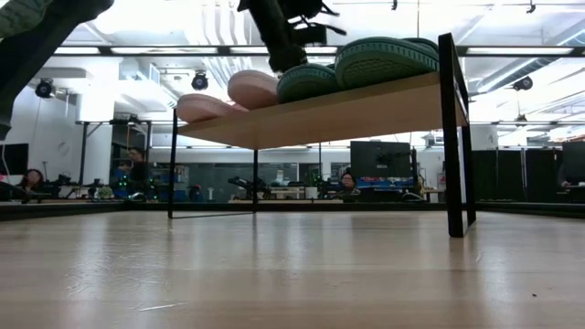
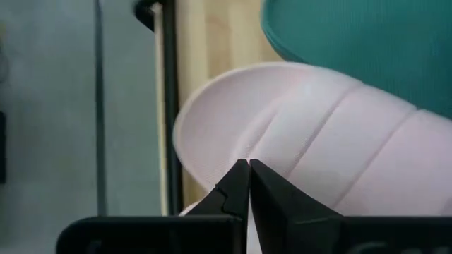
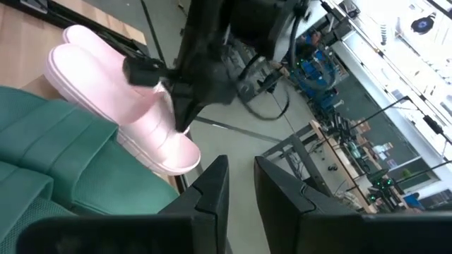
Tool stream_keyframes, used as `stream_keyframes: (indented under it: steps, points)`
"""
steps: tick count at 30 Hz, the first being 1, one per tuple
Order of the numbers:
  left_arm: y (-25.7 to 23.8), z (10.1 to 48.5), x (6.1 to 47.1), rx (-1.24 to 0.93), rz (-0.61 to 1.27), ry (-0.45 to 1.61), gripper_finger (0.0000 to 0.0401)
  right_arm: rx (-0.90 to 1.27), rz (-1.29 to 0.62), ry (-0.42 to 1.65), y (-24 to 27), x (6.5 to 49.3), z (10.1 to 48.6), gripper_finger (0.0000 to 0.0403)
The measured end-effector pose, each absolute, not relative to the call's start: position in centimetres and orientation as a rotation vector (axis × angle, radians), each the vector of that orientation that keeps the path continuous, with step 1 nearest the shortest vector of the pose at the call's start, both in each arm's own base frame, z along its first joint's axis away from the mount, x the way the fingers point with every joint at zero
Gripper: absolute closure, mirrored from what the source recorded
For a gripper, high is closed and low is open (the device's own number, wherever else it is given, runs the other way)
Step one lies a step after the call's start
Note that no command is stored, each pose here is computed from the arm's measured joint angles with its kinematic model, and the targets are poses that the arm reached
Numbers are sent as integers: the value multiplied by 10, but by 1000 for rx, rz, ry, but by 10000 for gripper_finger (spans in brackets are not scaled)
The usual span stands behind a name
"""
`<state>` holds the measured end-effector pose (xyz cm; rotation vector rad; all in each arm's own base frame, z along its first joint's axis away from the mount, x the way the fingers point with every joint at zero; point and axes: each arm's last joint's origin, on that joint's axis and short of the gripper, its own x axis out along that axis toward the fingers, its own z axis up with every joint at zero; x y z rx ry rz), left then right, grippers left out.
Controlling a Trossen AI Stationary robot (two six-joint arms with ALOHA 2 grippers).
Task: Pick and place slides into the shelf
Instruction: Put the pink slide on the shelf
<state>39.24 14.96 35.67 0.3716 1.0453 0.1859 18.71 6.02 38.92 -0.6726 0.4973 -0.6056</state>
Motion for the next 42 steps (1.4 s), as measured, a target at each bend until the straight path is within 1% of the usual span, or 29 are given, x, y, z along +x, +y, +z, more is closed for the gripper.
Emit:
stream_keyframes:
  steps: [5,7,11,18,22,29,32,38,42]
  points:
    - [141,392,375,347,235,958,401,-673,-606,497,60,187,389,342]
    - [135,399,368,310,216,944,401,-673,-606,498,60,187,389,343]
    - [123,396,369,274,116,956,401,-673,-606,497,60,187,389,343]
    - [120,382,378,283,91,987,401,-673,-606,497,60,187,389,344]
    - [119,376,381,256,41,995,401,-673,-607,497,60,187,389,342]
    - [126,348,397,241,12,1069,401,-673,-607,497,60,187,389,344]
    - [128,344,399,227,6,1083,401,-674,-606,498,60,187,389,342]
    - [129,341,396,191,-23,1109,401,-673,-607,497,60,187,389,344]
    - [127,353,390,196,-19,1088,401,-665,-608,494,60,187,389,342]
